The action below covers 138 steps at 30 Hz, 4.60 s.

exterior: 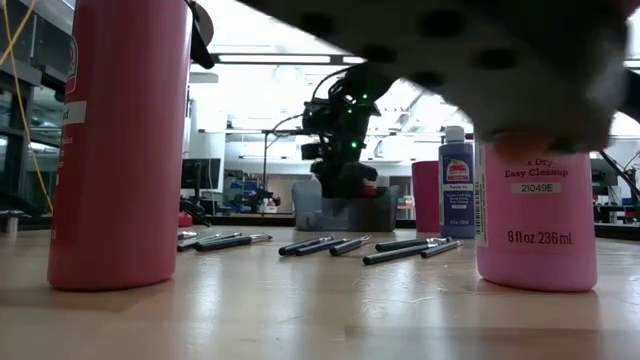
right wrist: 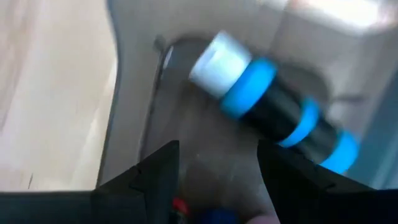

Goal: Pick & Place Paint Supplies
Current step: Put the small light blue paint bottle into the black bin

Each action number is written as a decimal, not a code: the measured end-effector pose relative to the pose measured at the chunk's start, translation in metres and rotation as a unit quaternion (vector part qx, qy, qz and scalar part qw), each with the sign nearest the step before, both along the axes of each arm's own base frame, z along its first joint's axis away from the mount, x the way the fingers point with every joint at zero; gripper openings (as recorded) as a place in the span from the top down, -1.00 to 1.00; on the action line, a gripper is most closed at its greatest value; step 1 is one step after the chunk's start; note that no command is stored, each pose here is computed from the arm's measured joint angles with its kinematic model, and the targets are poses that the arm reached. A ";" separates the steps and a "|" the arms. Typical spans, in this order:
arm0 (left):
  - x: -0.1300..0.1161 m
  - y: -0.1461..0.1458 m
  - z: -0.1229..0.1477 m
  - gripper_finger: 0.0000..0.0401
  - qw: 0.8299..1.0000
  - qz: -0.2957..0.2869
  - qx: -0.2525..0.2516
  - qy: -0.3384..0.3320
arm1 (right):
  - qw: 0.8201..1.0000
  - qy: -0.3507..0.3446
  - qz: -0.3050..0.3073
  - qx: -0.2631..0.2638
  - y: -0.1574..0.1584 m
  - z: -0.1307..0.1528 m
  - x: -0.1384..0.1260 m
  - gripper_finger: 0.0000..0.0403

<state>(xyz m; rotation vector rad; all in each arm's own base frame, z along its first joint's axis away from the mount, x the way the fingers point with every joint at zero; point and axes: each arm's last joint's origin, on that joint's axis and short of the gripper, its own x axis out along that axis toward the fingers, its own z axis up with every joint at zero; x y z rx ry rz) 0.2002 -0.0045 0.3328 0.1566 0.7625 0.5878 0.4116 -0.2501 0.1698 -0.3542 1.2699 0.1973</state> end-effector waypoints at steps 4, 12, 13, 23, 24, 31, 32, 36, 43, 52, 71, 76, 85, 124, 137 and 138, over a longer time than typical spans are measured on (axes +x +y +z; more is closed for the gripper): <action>0.000 0.000 0.000 -0.16 1.000 0.000 0.000 0.000 | 0.999 0.003 0.002 -0.034 0.002 0.007 0.001 0.00; 0.000 0.000 0.000 -0.16 1.000 0.000 0.000 0.000 | 0.998 -0.022 0.019 -0.048 0.001 0.017 0.003 0.14; 0.000 0.000 0.000 -0.16 1.000 0.000 0.000 0.000 | 0.998 -0.028 0.024 -0.051 0.000 0.017 0.004 0.15; 0.000 0.000 0.000 -0.16 1.000 0.005 -0.004 -0.004 | 0.992 -0.095 0.034 -0.079 -0.005 0.022 0.016 0.16; 0.000 0.000 0.000 -0.16 1.000 0.005 -0.004 -0.004 | 0.992 -0.095 0.035 -0.076 -0.005 0.020 0.017 0.16; 0.000 0.000 0.000 -0.16 1.000 0.006 -0.006 -0.005 | 0.996 -0.078 0.024 -0.038 -0.005 0.005 0.015 0.16; 0.000 0.000 0.000 -0.16 1.000 0.007 -0.006 -0.006 | 0.996 -0.080 0.023 -0.040 -0.007 0.005 0.014 0.16; 0.000 0.000 0.000 -0.16 1.000 0.007 -0.006 -0.004 | 0.997 -0.076 0.003 -0.022 -0.011 0.005 0.010 0.16; 0.000 0.000 -0.001 -0.16 1.000 0.007 -0.007 -0.003 | 0.999 -0.023 -0.030 0.021 -0.014 -0.003 -0.005 0.16; -0.001 0.000 -0.001 -0.16 1.000 0.007 -0.007 -0.002 | 0.997 -0.009 -0.040 -0.060 -0.007 0.009 0.001 0.16; 0.000 0.000 -0.001 -0.16 1.000 0.000 -0.012 0.000 | 0.978 -0.003 0.166 -0.128 0.008 0.013 0.014 0.16; -0.001 -0.001 -0.001 -0.16 1.000 -0.003 -0.014 0.005 | 0.966 -0.010 0.214 -0.144 0.008 0.014 0.015 0.16; -0.001 -0.001 -0.002 -0.16 1.000 -0.012 -0.024 0.006 | 0.960 -0.033 0.252 -0.121 0.008 0.011 0.015 0.16; -0.001 -0.002 -0.003 -0.16 0.999 -0.017 -0.036 0.010 | 0.983 -0.002 0.153 -0.100 0.005 0.007 0.010 0.16; -0.001 -0.002 -0.003 -0.16 0.999 -0.022 -0.043 0.010 | 0.981 -0.055 0.171 -0.076 -0.001 0.005 0.013 0.16; -0.001 -0.002 -0.003 -0.16 0.999 -0.022 -0.044 0.010 | 0.982 -0.057 0.164 -0.070 -0.002 0.005 0.012 0.16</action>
